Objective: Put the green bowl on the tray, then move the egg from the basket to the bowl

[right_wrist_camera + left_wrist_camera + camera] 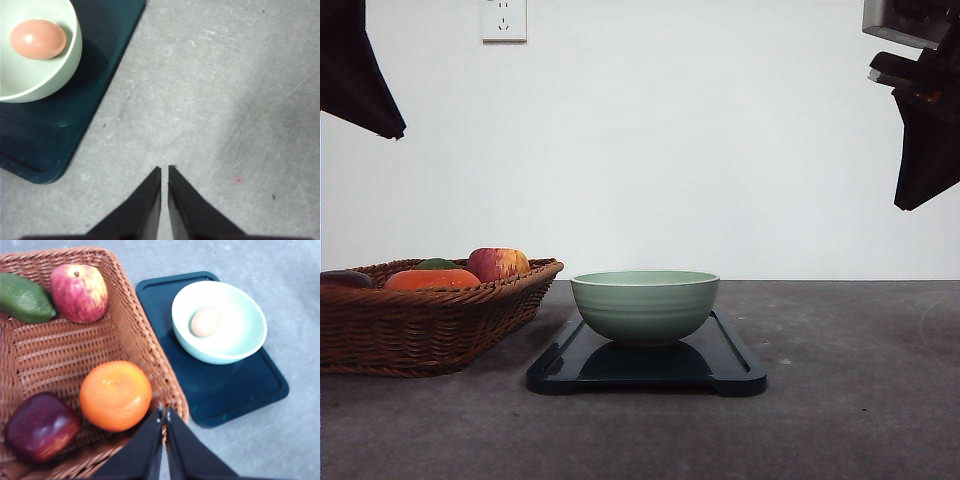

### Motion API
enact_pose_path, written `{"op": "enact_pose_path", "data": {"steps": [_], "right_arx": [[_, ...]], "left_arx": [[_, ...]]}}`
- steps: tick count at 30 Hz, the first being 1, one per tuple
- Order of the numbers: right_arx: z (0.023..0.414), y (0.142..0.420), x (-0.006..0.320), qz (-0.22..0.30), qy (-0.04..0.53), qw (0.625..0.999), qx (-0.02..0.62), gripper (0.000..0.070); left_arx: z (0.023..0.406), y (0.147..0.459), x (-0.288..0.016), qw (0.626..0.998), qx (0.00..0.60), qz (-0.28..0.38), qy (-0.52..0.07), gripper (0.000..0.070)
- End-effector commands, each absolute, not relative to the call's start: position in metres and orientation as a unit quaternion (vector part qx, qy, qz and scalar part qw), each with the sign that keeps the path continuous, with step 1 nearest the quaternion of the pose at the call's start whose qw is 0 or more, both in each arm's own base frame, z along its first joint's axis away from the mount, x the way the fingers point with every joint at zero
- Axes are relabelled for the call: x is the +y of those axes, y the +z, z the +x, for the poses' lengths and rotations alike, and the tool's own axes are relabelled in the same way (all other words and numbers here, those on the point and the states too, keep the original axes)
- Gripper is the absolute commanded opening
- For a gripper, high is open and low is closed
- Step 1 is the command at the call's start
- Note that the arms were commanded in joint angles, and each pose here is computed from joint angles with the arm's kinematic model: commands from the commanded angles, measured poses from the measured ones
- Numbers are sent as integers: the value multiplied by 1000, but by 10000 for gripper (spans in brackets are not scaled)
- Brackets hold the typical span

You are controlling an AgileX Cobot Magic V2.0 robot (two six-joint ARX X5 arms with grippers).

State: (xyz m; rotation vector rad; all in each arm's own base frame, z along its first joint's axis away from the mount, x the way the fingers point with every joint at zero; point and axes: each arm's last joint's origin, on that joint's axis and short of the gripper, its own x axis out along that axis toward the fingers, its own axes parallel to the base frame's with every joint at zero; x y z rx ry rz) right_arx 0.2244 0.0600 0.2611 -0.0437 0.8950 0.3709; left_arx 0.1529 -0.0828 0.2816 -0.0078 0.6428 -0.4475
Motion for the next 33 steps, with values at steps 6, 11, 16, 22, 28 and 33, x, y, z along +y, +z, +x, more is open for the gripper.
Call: {"op": "enact_pose_path", "data": {"steps": [6, 11, 16, 22, 28, 33], "right_arx": [[229, 265, 62, -24, 183, 893, 409, 15], [230, 266, 62, -23, 184, 898, 399, 15], [233, 269, 63, -23, 185, 905, 383, 15], [233, 269, 63, -23, 186, 907, 378, 15], [233, 269, 63, -23, 186, 907, 378, 15], [233, 269, 63, -23, 186, 907, 378, 15]], "left_arx": [[135, 275, -63, 955, 218, 8, -202, 0], [116, 254, -41, 976, 161, -6, -150, 0], [103, 231, -24, 985, 142, -12, -98, 0], [94, 204, -12, 991, 124, -20, -48, 0], [94, 177, -5, 996, 89, -26, -12, 0], [96, 158, -2, 998, 57, -29, 1, 0]]}}
